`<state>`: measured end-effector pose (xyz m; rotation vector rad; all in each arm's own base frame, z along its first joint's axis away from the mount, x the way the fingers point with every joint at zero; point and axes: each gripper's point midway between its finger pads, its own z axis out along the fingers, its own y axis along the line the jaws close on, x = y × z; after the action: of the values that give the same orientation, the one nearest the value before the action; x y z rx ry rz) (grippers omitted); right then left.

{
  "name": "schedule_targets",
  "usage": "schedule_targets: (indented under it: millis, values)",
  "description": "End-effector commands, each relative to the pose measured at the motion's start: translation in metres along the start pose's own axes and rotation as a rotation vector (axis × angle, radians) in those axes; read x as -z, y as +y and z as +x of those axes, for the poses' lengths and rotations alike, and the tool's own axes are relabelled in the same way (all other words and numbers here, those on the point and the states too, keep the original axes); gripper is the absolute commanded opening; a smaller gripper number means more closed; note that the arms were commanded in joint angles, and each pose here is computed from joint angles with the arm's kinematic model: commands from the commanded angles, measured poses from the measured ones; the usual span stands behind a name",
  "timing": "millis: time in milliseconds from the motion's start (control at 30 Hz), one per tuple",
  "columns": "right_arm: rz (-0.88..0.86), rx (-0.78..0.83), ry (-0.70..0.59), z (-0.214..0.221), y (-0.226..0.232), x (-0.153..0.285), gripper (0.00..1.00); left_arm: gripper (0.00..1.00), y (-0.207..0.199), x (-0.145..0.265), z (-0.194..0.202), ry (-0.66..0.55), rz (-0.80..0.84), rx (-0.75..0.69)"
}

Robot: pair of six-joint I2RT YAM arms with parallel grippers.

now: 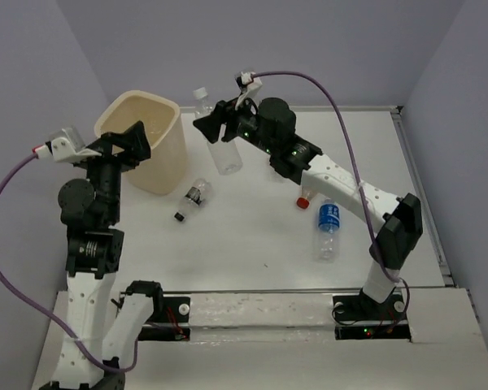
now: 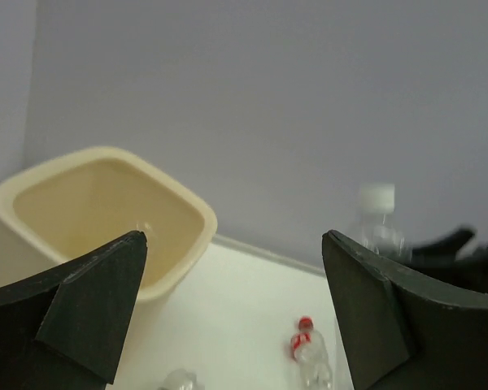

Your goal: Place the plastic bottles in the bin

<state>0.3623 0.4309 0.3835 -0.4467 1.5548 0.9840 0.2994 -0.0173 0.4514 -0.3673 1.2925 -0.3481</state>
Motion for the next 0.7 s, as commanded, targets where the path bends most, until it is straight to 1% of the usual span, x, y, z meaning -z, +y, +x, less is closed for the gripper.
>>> schedule_targets:
  millis: [0, 33, 67, 100, 133, 200, 233, 267, 300, 367, 400, 433, 467, 500, 533, 567, 600, 667]
  values:
    - [-0.136, 0.006, -0.211, -0.081, 0.042, -0.021, 0.20, 0.99, 0.033, 0.055, 0.095, 0.280, -0.031, 0.029]
    - [-0.162, 0.011, -0.254, -0.094, 0.048, -0.035, 0.20, 0.99, 0.038, 0.066, 0.107, 0.308, -0.038, 0.032]
    - [-0.169, 0.009, -0.276, -0.100, 0.050, -0.043, 0.20, 0.99, 0.051, 0.076, 0.129, 0.356, -0.069, 0.047]
    - [-0.176, 0.005, -0.296, -0.106, 0.051, -0.050, 0.20, 0.99, 0.049, 0.093, 0.137, 0.390, -0.045, 0.064]
    - [-0.190, -0.008, -0.340, -0.115, 0.053, -0.064, 0.20, 0.99, 0.054, 0.101, 0.153, 0.428, -0.052, 0.076]
    - [-0.209, -0.056, -0.387, -0.120, 0.054, -0.077, 0.20, 0.99, 0.052, 0.116, 0.169, 0.487, -0.030, 0.118]
    - [-0.237, -0.067, -0.450, -0.123, 0.054, -0.088, 0.20, 0.99, 0.056, 0.121, 0.181, 0.526, -0.038, 0.125]
    - [-0.258, -0.108, -0.484, -0.125, 0.055, -0.093, 0.20, 0.99, 0.052, 0.126, 0.191, 0.571, -0.021, 0.149]
    - [-0.290, -0.119, -0.552, -0.133, 0.058, -0.093, 0.20, 0.99, 0.047, 0.127, 0.195, 0.592, 0.003, 0.157]
    - [-0.320, -0.143, -0.617, -0.130, 0.066, -0.100, 0.20, 0.99, 0.041, 0.129, 0.200, 0.619, 0.023, 0.179]
    - [-0.289, -0.149, -0.669, -0.123, 0.059, -0.109, 0.20, 0.99, 0.036, 0.130, 0.204, 0.643, 0.031, 0.203]
    - [-0.308, -0.144, -0.749, -0.129, 0.063, -0.103, 0.20, 0.99, 0.033, 0.130, 0.207, 0.657, 0.042, 0.218]
    - [-0.267, -0.154, -0.794, -0.130, 0.053, -0.103, 0.20, 0.99, 0.032, 0.133, 0.216, 0.687, 0.046, 0.235]
    - [-0.242, -0.172, -0.802, -0.118, 0.050, -0.110, 0.18, 0.99, 0.025, 0.137, 0.222, 0.717, 0.079, 0.260]
    - [-0.204, -0.229, -0.848, -0.123, 0.040, -0.107, 0.17, 0.99, 0.021, 0.140, 0.230, 0.749, 0.086, 0.300]
    - [-0.189, -0.264, -0.865, -0.120, 0.034, -0.108, 0.17, 0.99, 0.024, 0.145, 0.244, 0.788, 0.079, 0.322]
    - [-0.153, -0.313, -0.891, -0.119, 0.023, -0.109, 0.17, 0.99, 0.021, 0.147, 0.250, 0.807, 0.098, 0.343]
    - [-0.127, -0.348, -0.902, -0.117, 0.016, -0.110, 0.15, 0.99, 0.024, 0.151, 0.262, 0.829, 0.088, 0.377]
